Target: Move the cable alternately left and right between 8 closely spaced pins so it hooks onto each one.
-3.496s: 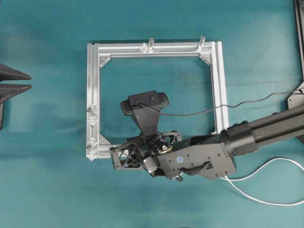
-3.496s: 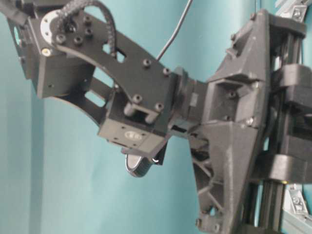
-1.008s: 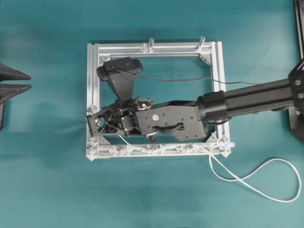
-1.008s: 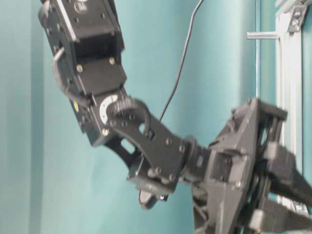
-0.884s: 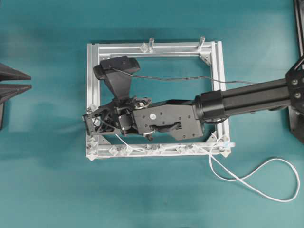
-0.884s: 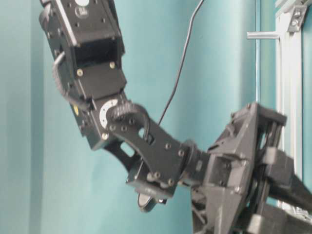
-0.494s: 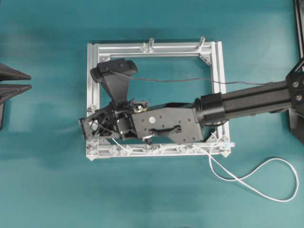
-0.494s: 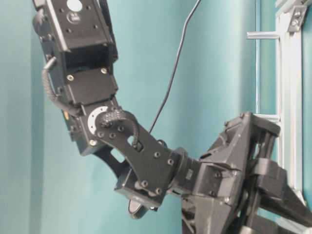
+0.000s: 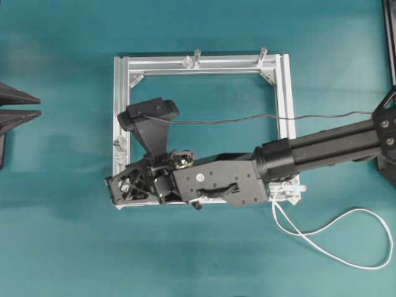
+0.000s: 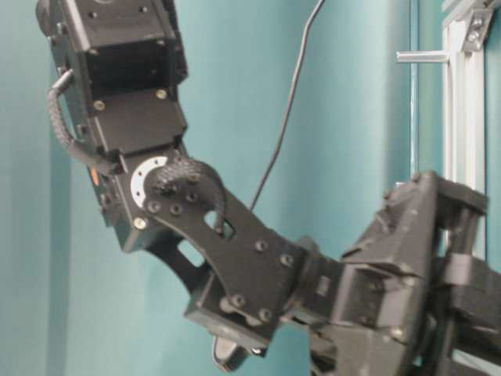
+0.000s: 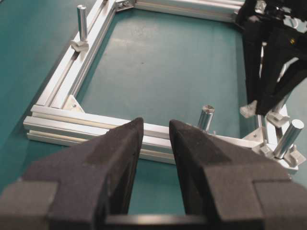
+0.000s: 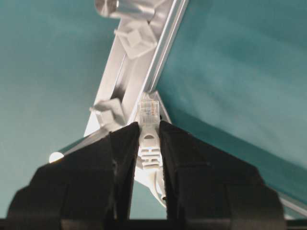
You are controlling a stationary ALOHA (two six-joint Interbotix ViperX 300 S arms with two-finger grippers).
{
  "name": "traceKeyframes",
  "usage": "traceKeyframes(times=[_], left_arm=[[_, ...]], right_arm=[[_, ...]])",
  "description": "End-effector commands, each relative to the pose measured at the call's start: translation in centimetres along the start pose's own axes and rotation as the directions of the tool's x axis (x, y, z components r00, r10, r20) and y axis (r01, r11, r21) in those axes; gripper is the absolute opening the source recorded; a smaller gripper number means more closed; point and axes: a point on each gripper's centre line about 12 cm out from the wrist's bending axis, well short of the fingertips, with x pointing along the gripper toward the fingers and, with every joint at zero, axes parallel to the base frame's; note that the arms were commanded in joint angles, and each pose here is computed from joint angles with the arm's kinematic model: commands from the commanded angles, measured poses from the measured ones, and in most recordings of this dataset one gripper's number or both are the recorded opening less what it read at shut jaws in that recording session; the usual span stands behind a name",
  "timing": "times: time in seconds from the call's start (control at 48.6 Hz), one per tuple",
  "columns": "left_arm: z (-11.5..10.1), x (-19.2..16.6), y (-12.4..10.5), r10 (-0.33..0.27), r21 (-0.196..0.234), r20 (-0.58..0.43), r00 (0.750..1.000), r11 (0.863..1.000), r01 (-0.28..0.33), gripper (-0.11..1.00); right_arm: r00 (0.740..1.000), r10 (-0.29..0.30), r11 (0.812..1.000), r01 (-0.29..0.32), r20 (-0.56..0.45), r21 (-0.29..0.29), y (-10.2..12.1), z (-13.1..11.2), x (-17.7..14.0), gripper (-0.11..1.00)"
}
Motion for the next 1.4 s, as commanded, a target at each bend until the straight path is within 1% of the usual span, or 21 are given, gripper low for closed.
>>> traceKeyframes(times=[0.0, 0.37, 1.049, 1.378], left_arm=[[0.4, 0.0, 0.0, 0.004, -0.001, 0.009, 1.0, 1.0, -0.004, 0.34], [0.5, 0.0, 0.0, 0.002, 0.0, 0.012, 1.0, 1.0, -0.002, 0.34], [0.5, 0.0, 0.0, 0.002, -0.003, 0.012, 1.0, 1.0, -0.002, 0.34], [0.5, 0.0, 0.0, 0.002, 0.0, 0.011, 1.0, 1.0, -0.002, 0.34]], right_arm=[[0.998, 0.063, 0.998, -0.063, -0.012, -0.005, 1.8, -0.8, -1.9, 0.19], [0.996, 0.078, 0.997, -0.078, -0.036, -0.016, 2.4, -2.4, -2.5, 0.19], [0.996, 0.077, 0.997, -0.078, -0.039, -0.021, 2.4, -2.8, -2.6, 0.19], [0.995, 0.087, 0.996, -0.089, -0.057, -0.029, 2.7, -3.9, -3.1, 0.19]])
